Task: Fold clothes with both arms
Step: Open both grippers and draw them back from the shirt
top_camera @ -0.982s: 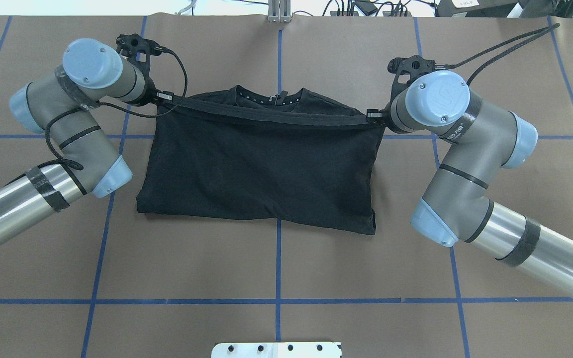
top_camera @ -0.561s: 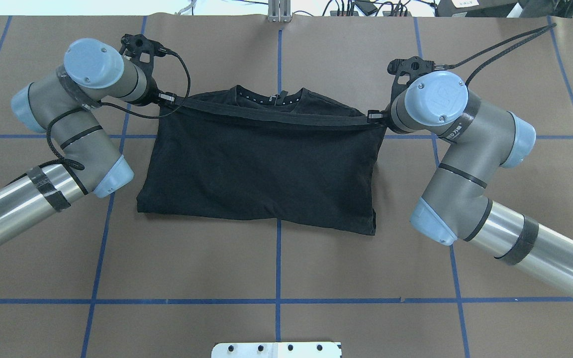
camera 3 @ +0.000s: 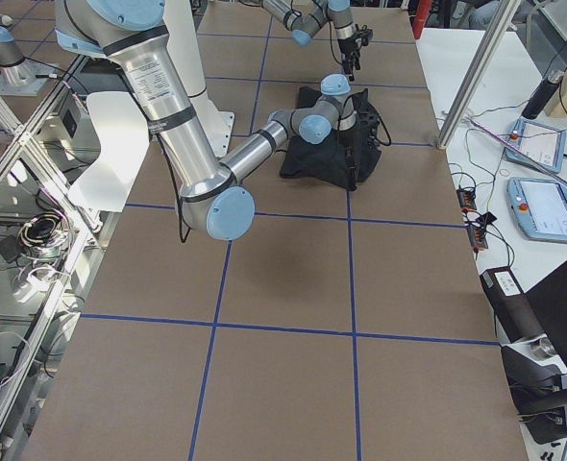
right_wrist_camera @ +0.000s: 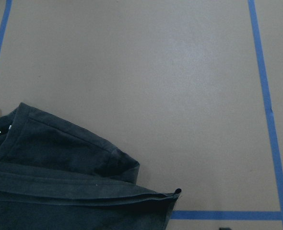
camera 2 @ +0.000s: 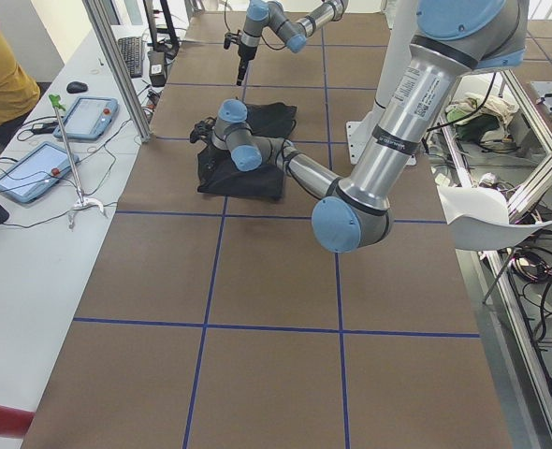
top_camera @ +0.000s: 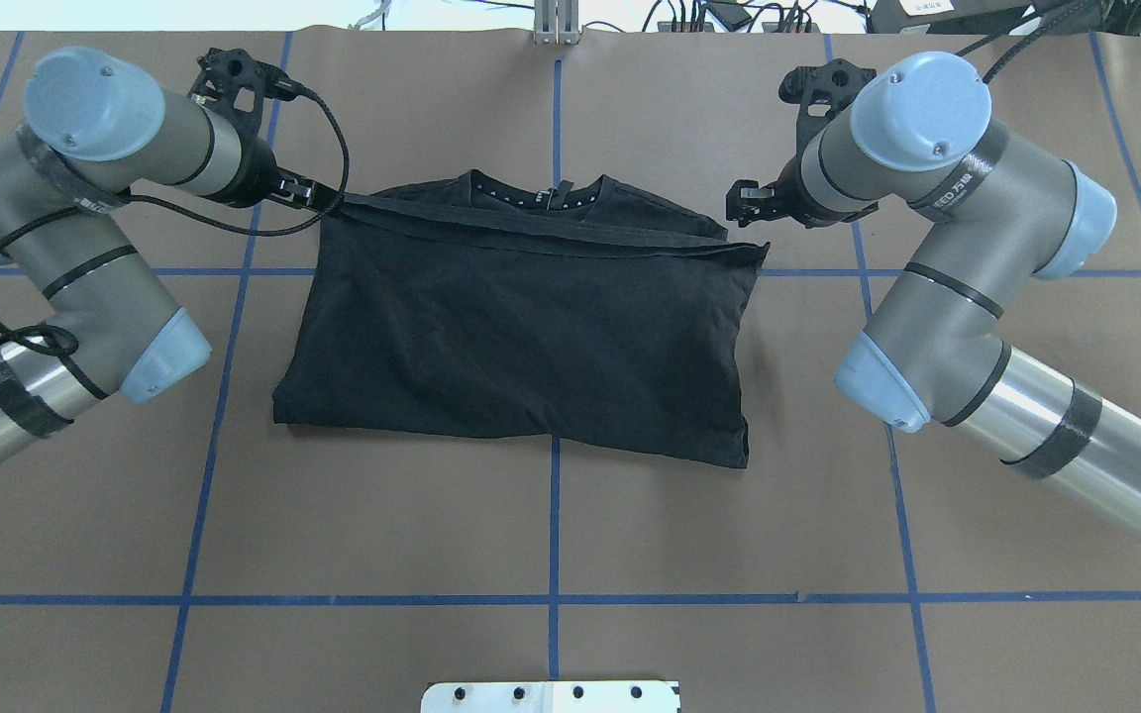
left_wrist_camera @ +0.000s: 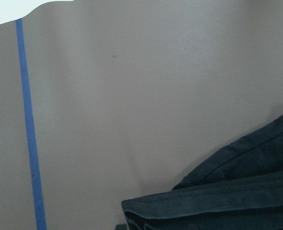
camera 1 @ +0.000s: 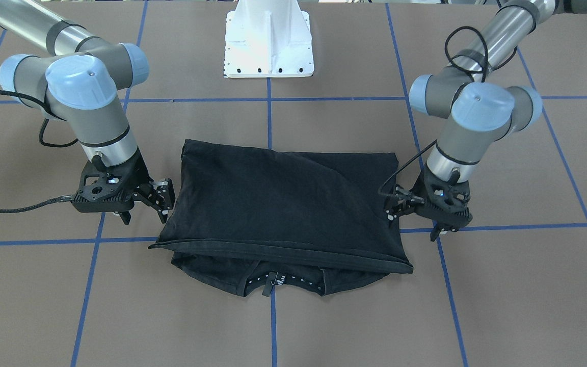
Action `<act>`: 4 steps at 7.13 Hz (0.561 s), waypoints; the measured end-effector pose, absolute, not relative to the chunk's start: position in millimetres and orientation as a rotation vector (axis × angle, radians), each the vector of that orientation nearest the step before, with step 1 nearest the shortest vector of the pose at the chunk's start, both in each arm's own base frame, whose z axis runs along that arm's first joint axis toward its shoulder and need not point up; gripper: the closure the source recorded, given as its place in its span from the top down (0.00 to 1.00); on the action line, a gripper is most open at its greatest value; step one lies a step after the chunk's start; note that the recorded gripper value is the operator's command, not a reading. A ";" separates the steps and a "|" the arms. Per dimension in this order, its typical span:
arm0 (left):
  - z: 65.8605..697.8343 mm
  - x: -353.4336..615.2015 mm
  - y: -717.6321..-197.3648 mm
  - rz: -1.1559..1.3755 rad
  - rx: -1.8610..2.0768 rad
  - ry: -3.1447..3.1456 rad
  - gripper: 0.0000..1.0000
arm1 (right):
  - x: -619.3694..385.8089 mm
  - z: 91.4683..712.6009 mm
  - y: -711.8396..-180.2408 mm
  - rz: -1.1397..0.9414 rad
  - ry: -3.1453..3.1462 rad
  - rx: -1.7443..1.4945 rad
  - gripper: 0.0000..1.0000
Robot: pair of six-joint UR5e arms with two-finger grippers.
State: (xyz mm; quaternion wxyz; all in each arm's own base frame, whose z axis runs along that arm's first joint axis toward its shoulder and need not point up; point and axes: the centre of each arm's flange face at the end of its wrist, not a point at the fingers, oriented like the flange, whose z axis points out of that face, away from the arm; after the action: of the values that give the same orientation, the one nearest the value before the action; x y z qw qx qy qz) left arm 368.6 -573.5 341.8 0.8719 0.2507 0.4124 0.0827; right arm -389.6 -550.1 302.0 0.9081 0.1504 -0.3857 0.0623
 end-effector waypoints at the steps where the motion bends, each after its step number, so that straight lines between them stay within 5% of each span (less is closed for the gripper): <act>1: 343.8 356.7 -551.0 0.188 0.520 0.889 1.00 | -386.6 300.2 -549.2 0.118 -0.804 0.312 1.00; 4: 376.1 371.9 -491.5 0.225 0.454 0.925 1.00 | -385.4 293.4 -544.4 0.112 -0.818 0.318 1.00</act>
State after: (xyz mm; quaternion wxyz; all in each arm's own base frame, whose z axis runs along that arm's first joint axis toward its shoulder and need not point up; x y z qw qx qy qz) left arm 371.9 -491.5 376.1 0.8641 0.2167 0.4414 0.1075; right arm -385.4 -544.4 293.4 0.9037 0.1539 -0.3959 0.0544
